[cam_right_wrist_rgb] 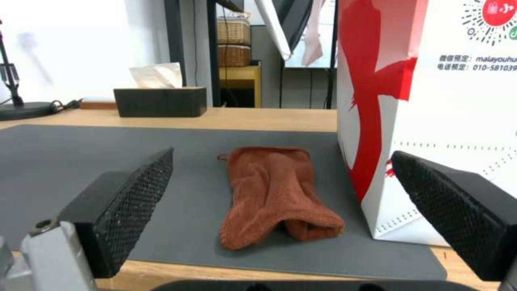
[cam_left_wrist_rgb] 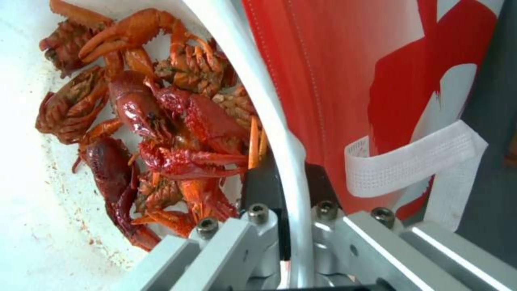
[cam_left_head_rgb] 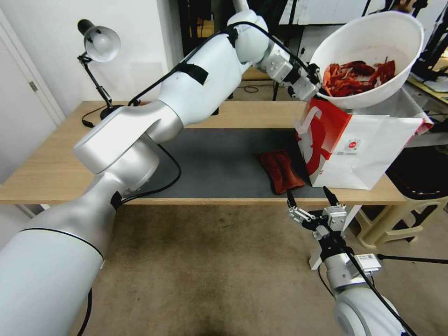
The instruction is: Sweep shrimp from table into container with towel, then put container into takeout bag.
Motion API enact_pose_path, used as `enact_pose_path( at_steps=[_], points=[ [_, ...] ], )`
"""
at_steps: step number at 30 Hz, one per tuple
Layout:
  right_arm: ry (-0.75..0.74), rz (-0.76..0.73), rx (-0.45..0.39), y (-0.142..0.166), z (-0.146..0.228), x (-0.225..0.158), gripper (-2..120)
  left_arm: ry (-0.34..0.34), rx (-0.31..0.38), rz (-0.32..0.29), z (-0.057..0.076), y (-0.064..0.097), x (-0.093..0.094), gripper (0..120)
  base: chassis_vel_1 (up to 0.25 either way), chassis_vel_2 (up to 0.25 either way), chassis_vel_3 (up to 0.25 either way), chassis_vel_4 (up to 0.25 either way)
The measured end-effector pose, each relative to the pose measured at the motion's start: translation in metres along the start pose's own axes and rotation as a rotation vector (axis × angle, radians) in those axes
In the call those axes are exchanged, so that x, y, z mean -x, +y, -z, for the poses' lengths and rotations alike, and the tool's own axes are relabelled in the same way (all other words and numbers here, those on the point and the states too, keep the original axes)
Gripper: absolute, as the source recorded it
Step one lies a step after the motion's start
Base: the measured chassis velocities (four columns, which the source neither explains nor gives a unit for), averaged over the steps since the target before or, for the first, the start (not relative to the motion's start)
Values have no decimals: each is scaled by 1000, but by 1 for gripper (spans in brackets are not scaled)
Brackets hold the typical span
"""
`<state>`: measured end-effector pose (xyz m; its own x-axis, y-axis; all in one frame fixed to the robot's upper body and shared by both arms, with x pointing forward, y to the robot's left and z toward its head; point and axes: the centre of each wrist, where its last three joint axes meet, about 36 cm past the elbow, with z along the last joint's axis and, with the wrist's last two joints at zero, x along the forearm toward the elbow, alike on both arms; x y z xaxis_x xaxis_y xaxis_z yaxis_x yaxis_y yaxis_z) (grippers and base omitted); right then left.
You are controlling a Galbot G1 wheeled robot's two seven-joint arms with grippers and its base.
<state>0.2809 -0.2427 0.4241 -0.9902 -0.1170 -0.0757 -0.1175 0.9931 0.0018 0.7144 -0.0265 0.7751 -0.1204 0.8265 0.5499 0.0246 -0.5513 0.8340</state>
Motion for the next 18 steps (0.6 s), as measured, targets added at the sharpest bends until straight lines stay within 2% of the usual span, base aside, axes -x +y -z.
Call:
enact_pose_path(
  at_steps=[16,18],
  points=[
    [0,-4,7,2,1,-1,100,3,5,12,1,1,0,0,0,0,0,0],
    [0,-4,9,3,2,-1,100,6,7,23,1,2,-1,5,0,0,0,0]
  ],
)
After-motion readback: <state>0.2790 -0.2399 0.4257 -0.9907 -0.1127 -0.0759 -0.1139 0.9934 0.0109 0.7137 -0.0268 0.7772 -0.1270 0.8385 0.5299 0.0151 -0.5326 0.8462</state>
